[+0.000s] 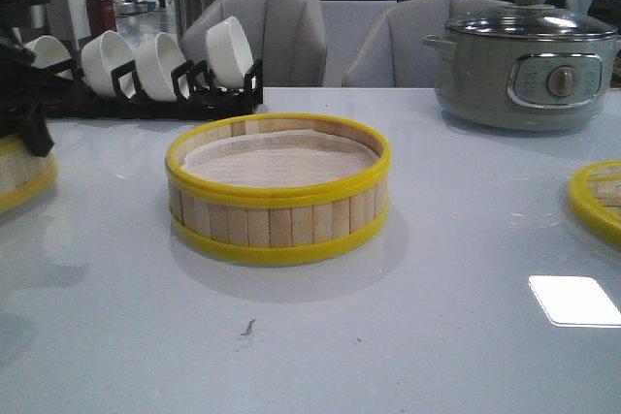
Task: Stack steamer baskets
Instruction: 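Close the left gripper on the basket rim and lift it, then carry the basket with the left gripper over the centre basket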
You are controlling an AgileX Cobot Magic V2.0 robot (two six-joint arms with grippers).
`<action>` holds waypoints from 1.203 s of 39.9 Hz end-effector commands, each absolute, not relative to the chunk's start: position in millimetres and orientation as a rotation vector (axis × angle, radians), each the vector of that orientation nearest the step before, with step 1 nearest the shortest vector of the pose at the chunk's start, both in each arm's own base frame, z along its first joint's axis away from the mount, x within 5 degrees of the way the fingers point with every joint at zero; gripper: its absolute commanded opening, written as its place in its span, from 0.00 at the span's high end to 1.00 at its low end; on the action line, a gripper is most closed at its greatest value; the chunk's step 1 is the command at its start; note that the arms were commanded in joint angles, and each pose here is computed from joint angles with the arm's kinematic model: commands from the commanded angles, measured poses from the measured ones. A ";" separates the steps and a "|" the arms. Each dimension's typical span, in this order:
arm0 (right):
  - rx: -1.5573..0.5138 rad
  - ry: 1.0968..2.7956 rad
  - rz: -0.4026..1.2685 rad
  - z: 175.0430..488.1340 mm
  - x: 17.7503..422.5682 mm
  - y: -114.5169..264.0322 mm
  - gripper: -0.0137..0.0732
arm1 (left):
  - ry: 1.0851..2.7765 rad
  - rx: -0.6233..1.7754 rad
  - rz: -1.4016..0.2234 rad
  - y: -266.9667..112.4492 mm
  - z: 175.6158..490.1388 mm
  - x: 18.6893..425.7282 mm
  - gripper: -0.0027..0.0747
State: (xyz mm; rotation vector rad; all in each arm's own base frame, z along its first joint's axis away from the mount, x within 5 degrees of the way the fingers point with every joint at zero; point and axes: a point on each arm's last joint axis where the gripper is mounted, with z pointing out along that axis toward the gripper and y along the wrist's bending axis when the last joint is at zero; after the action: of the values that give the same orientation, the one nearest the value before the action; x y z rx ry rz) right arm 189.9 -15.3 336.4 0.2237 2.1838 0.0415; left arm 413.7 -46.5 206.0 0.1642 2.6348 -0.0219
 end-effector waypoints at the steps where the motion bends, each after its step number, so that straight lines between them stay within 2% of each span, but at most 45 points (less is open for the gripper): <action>1: 0.202 2.064 0.030 356.7 192.9 -16.0 0.39 | 2.457 0.246 -0.047 -75.3 259.9 418.6 0.85; 14: 0.202 2.064 0.030 356.7 192.9 -16.0 0.39 | 2.321 0.522 -0.151 -176.3 320.2 399.5 0.85; 19: 0.202 2.064 0.030 356.7 192.9 -16.0 0.39 | 2.268 0.623 -0.203 -213.9 329.8 382.6 0.85; 31: 0.202 2.062 0.030 356.8 193.0 -16.0 0.39 | 2.180 0.858 -0.315 -293.9 325.2 333.4 0.85; 48: 0.202 2.062 0.030 356.8 193.0 -16.0 0.39 | 2.191 0.977 -0.342 -330.5 300.7 313.1 0.85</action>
State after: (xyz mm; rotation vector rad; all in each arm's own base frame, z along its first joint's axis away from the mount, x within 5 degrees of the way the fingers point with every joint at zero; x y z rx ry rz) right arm 189.9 -15.3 336.4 0.2254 2.1836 0.0424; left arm 318.1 -325.6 259.2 1.0157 2.3540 -0.2806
